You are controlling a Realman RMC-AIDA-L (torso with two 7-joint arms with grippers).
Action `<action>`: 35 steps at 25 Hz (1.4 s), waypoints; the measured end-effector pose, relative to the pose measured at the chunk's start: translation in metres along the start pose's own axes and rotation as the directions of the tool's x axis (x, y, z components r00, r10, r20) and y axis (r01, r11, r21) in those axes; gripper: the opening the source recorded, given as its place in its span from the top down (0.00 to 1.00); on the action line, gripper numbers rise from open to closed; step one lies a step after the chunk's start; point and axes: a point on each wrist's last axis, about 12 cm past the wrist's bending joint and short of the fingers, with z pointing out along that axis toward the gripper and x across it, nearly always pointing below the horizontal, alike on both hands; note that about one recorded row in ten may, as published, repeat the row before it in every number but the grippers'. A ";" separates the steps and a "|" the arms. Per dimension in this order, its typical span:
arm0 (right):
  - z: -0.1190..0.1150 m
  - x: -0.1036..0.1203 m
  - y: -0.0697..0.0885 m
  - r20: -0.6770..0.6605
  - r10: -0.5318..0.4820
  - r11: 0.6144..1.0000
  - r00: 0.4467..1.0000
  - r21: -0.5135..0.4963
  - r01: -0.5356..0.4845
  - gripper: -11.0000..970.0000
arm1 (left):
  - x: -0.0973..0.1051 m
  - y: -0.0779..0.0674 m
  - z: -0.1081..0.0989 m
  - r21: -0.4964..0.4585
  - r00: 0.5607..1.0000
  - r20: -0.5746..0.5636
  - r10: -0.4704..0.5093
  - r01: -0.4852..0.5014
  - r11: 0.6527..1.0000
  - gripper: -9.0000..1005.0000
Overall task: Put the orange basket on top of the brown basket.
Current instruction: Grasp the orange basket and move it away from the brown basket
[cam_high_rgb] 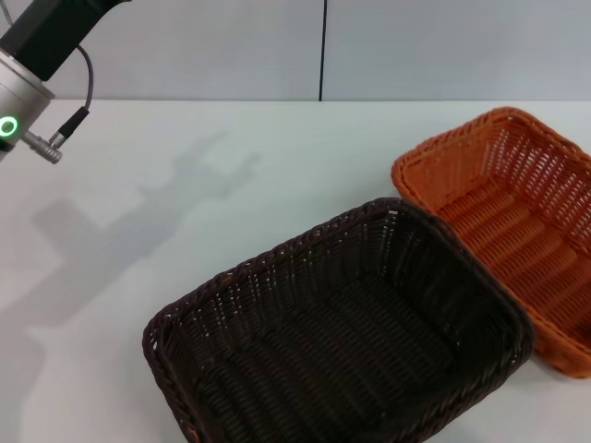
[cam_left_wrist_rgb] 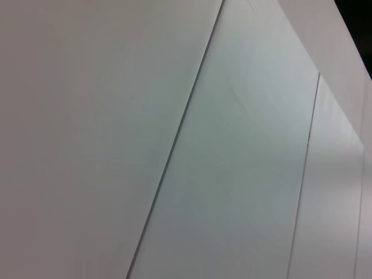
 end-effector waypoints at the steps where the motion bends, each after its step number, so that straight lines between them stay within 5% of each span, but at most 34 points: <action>1: 0.002 0.000 0.001 -0.010 -0.005 1.000 1.000 -0.009 0.005 0.34 | 0.000 0.000 -0.001 -0.002 1.000 0.001 -0.003 0.003 1.000 0.17; 19: 0.013 -0.001 0.032 -0.141 -0.097 0.962 0.985 -0.266 0.056 0.34 | 0.006 0.009 -0.004 -0.060 0.999 0.002 -0.033 0.033 0.998 0.17; 35: 0.035 -0.012 0.070 -0.152 -0.203 0.856 0.967 -0.508 0.099 0.35 | -0.007 0.022 0.001 -0.120 0.999 0.043 -0.012 0.017 0.993 0.17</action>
